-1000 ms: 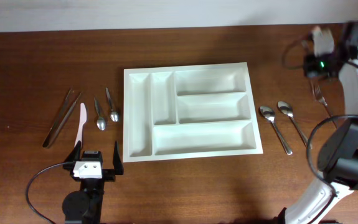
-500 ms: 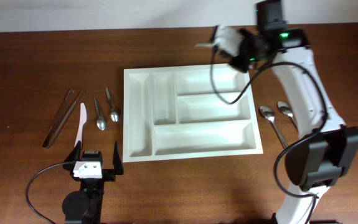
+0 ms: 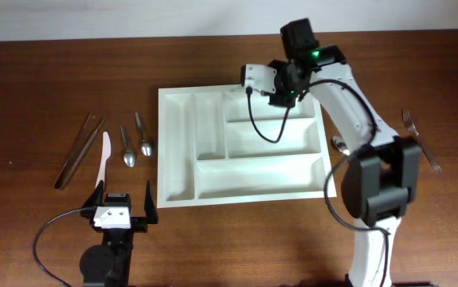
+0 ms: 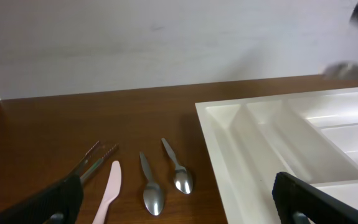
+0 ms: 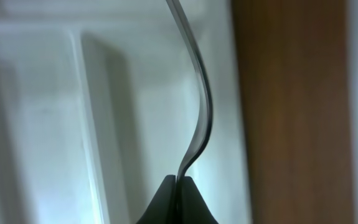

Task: Pack container
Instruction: 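Carry the fork to the tray's top compartment and release, then move the right gripper back to the remaining fork and grasp, then carry the second fork into the top compartment and release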

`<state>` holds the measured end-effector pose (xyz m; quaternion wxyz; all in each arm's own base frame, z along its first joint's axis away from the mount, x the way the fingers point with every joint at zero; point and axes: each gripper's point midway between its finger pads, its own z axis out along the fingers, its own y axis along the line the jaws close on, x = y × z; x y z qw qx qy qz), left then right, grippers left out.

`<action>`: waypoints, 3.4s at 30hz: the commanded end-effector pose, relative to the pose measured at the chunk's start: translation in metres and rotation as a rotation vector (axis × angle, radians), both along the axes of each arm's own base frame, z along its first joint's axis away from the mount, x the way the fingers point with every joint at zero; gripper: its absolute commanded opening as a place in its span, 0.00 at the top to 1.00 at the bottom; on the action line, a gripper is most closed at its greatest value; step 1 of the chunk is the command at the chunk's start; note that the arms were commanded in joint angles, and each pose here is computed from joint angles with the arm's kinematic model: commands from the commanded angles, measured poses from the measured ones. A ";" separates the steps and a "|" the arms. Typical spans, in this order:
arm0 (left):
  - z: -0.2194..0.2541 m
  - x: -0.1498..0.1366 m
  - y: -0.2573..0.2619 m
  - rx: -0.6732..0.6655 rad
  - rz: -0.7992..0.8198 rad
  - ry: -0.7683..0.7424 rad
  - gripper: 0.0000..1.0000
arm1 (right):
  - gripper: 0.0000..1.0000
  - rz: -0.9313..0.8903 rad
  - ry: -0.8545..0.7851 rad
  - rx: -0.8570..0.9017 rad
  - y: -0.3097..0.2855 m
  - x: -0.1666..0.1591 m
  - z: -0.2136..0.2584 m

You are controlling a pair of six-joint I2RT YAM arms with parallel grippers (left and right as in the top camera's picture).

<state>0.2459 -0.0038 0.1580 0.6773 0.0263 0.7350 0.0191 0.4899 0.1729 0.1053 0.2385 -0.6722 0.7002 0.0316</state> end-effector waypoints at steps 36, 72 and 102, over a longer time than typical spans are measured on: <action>-0.002 0.000 -0.001 -0.006 -0.006 -0.002 0.01 | 0.33 -1.327 0.177 -0.110 -0.394 -0.054 0.018; -0.002 0.000 -0.001 -0.006 -0.006 -0.002 0.01 | 0.77 -1.432 0.514 0.058 -0.404 -0.072 -0.117; -0.002 0.000 -0.001 -0.006 -0.006 -0.002 0.01 | 0.96 -0.370 0.039 0.197 -0.090 0.050 0.095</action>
